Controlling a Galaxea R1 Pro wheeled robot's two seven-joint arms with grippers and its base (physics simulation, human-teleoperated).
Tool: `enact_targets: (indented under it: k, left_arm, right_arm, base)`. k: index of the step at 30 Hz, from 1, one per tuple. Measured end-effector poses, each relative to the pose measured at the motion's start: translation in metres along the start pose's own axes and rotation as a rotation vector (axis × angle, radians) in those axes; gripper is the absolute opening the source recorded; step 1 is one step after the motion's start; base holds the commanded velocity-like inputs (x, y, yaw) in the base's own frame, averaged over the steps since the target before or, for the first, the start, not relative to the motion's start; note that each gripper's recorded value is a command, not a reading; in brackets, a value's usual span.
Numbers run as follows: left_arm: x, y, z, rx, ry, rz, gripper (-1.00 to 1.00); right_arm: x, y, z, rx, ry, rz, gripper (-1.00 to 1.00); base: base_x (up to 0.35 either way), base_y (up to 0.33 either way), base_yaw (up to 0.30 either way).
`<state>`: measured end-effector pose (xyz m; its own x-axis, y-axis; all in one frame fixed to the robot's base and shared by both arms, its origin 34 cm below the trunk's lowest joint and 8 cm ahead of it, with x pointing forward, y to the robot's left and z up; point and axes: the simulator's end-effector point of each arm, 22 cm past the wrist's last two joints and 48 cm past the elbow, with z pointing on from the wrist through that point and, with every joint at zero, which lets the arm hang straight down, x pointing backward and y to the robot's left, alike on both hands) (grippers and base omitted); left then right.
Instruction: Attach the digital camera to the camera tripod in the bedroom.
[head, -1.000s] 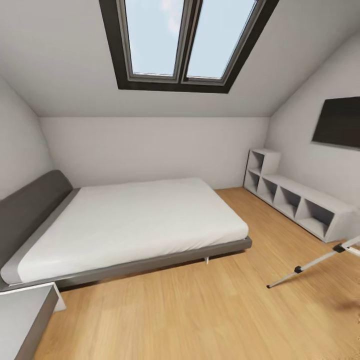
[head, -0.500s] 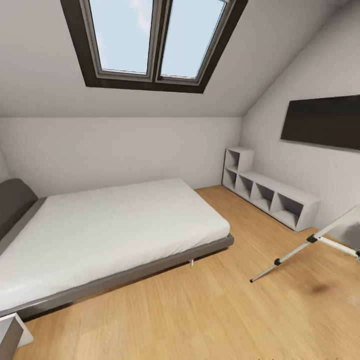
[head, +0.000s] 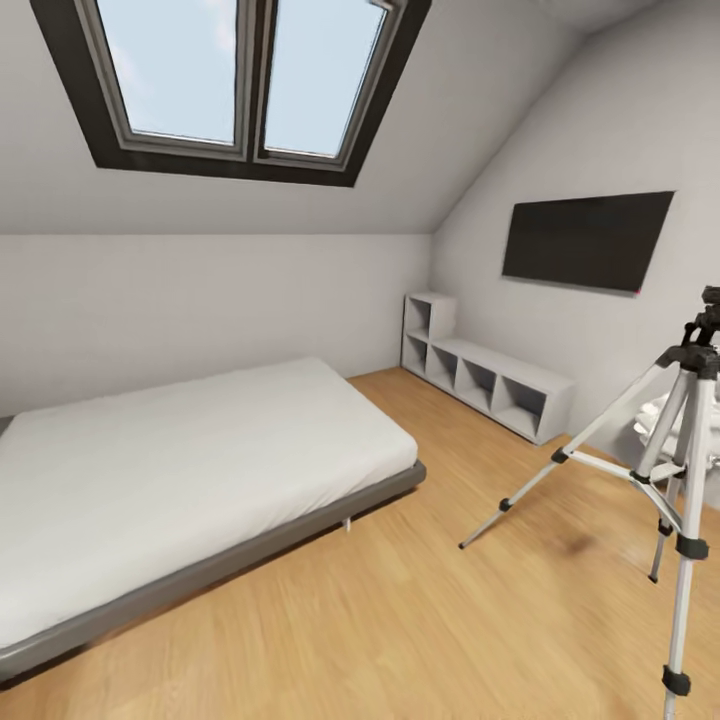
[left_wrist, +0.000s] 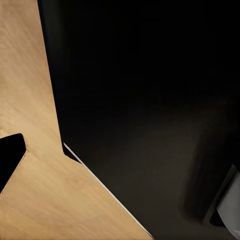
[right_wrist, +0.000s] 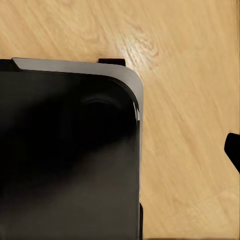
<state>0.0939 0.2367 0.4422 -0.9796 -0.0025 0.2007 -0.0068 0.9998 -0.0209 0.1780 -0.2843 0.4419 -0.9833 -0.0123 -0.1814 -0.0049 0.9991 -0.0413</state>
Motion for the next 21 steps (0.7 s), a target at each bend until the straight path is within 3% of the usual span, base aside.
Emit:
enact_targets:
  k: [15,21]
  left_arm:
    - [0.0000,0.0000,0.0000,0.000,0.000,0.000,1.00]
    - [0.0000,0.0031,-0.0001,-0.004,-0.001,-0.001,1.00]
  right_arm:
    - [0.0000,0.0000,0.0000,0.000,0.000,0.000,1.00]
    - [0.0001,0.0001,-0.0001,0.000,0.000,0.000,1.00]
  base:
    - [0.004,0.002,-0.300]
    - [0.188,0.137,-0.300]
